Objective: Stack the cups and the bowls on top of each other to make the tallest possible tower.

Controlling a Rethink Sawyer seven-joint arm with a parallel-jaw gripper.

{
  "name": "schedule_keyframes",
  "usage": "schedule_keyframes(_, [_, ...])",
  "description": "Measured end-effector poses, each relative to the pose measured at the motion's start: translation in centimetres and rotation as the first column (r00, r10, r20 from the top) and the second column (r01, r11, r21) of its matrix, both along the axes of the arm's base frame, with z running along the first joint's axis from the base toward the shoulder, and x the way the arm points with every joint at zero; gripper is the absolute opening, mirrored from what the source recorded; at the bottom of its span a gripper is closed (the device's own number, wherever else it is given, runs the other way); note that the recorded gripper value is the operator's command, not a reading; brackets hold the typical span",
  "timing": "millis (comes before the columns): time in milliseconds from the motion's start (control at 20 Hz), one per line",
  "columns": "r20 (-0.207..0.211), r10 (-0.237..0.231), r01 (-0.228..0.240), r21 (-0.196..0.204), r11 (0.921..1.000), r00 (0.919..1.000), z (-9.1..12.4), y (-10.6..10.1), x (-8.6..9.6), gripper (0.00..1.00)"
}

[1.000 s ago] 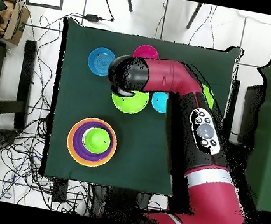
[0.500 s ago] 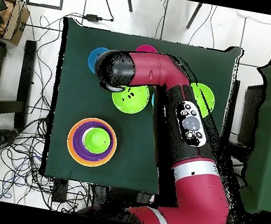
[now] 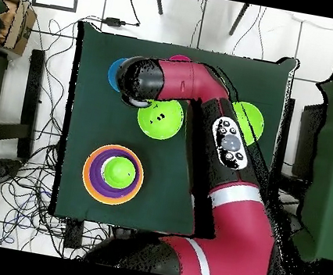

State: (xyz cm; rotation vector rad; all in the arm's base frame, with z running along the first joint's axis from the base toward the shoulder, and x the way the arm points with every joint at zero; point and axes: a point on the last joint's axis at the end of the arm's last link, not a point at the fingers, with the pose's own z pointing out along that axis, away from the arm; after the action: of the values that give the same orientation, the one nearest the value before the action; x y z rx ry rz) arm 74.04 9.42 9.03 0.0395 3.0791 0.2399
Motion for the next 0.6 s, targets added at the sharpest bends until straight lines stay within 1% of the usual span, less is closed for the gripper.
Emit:
schedule_keyframes(300, [-0.003, -0.011, 0.011, 0.010, 0.9999, 0.9999, -0.88, -0.18, 0.45, 1.00])
schedule_keyframes(600, [-0.001, -0.013, 0.013, 0.014, 0.9998, 0.9999, -1.02, -0.14, 0.67, 1.00])
